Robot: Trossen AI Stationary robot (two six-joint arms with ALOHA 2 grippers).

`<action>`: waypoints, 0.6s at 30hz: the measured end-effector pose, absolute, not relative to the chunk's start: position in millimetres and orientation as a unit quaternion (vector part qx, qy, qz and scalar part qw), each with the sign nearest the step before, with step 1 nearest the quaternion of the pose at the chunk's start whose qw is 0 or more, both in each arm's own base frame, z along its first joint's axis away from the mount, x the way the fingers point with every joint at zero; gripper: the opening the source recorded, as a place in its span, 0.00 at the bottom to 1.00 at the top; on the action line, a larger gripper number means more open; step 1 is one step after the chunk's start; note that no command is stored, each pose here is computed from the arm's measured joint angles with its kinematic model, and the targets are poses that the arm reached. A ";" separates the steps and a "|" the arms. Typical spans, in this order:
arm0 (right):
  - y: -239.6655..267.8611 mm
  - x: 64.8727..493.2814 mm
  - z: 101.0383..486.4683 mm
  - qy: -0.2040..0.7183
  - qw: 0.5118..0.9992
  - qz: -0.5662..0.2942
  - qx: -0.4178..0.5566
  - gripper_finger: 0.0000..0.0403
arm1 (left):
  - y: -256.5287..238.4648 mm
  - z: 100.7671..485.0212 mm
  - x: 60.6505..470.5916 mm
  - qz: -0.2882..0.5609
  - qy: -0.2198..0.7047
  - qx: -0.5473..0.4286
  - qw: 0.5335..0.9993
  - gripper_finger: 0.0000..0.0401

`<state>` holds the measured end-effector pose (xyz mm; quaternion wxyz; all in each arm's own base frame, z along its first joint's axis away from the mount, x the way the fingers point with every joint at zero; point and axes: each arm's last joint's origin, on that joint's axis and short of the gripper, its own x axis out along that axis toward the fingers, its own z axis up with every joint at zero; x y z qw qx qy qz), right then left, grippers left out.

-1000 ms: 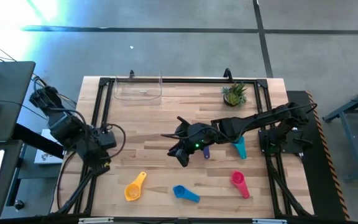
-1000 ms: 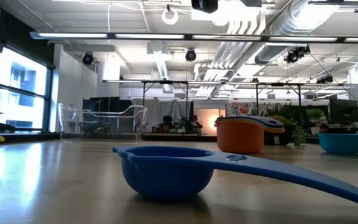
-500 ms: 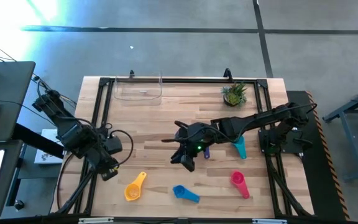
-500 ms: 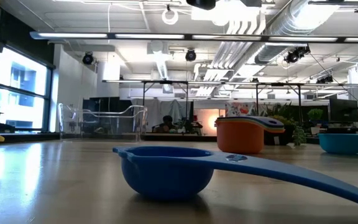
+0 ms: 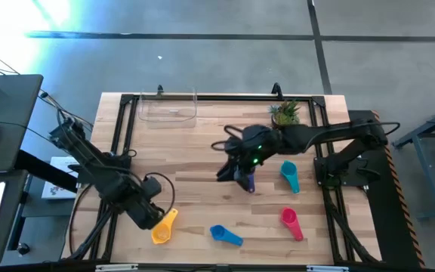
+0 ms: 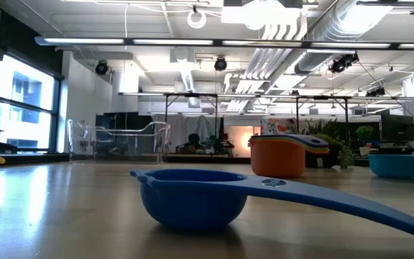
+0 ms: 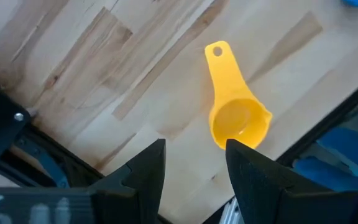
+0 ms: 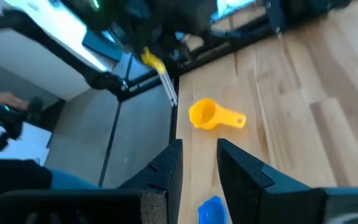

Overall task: Nest measuring cups in basket
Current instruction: Stack the yellow measuring cup on top of the dark blue measuring cup

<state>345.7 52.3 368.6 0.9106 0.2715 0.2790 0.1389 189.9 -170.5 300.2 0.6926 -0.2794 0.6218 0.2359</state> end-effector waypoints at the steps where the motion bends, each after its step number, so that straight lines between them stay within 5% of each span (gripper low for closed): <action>1: 50.4 342.3 373.3 0.271 0.913 0.139 0.271 0.23 | -173.8 296.5 192.3 0.237 0.623 -0.276 0.692 0.40; 18: 47.4 322.5 395.7 0.238 0.921 0.141 0.275 0.23 | -205.9 232.3 200.9 0.275 0.652 -0.248 0.662 0.40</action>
